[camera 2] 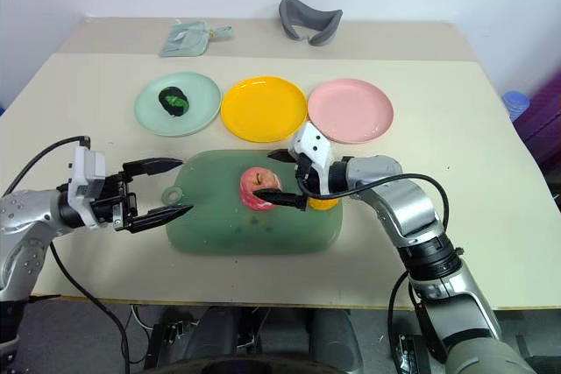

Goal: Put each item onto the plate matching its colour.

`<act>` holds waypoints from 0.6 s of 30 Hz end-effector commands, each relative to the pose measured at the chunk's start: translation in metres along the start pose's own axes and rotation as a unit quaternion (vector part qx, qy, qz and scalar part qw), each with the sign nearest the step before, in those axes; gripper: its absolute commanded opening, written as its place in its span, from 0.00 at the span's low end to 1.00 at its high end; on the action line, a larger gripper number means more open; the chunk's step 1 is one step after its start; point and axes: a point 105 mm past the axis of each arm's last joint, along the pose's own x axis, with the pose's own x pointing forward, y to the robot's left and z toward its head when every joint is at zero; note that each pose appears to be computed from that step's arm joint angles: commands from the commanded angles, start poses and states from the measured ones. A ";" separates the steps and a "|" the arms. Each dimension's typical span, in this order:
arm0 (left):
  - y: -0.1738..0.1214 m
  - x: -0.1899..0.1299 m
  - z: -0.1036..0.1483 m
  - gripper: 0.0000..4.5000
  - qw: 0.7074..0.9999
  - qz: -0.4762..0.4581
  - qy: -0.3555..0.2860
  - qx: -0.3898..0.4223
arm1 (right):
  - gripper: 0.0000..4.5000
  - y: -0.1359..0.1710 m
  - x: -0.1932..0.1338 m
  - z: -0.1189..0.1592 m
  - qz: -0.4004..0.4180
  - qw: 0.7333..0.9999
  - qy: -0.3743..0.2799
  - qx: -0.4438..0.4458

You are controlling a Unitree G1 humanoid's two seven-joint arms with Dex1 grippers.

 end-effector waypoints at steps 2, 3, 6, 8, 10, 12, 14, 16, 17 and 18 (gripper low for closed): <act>0.000 0.001 0.004 1.00 1.000 -0.002 -0.006 0.015 | 0.99 0.008 0.002 0.004 0.027 0.999 -0.011 -0.019; 0.000 0.001 0.004 1.00 1.000 -0.002 -0.006 0.015 | 0.99 0.009 0.002 0.003 0.032 0.999 -0.009 -0.021; -0.002 0.002 0.004 1.00 1.000 -0.002 -0.006 0.015 | 0.99 0.010 0.004 0.000 0.038 0.999 -0.007 -0.026; -0.002 0.002 0.004 1.00 1.000 -0.002 -0.006 0.014 | 0.99 0.011 0.006 -0.003 0.042 0.999 -0.004 -0.026; -0.002 0.002 0.004 1.00 1.000 -0.001 -0.006 0.015 | 0.99 0.011 0.007 -0.005 0.045 0.999 -0.004 -0.022; -0.002 0.002 0.004 1.00 1.000 -0.001 -0.006 0.015 | 0.99 0.010 0.008 -0.008 0.045 0.999 -0.004 -0.020; -0.002 0.002 0.004 1.00 1.000 0.000 -0.006 0.015 | 0.82 0.008 0.009 -0.008 0.041 0.999 -0.006 -0.021; -0.003 0.003 0.004 1.00 1.000 0.002 -0.007 0.014 | 0.73 0.006 0.010 -0.007 0.033 0.999 -0.010 -0.026; -0.003 0.003 0.004 1.00 1.000 0.002 -0.007 0.014 | 0.73 0.005 0.009 -0.006 0.029 0.999 -0.014 -0.027; -0.003 0.003 0.004 1.00 1.000 0.003 -0.007 0.013 | 0.73 0.003 0.009 -0.004 0.024 0.999 -0.017 -0.029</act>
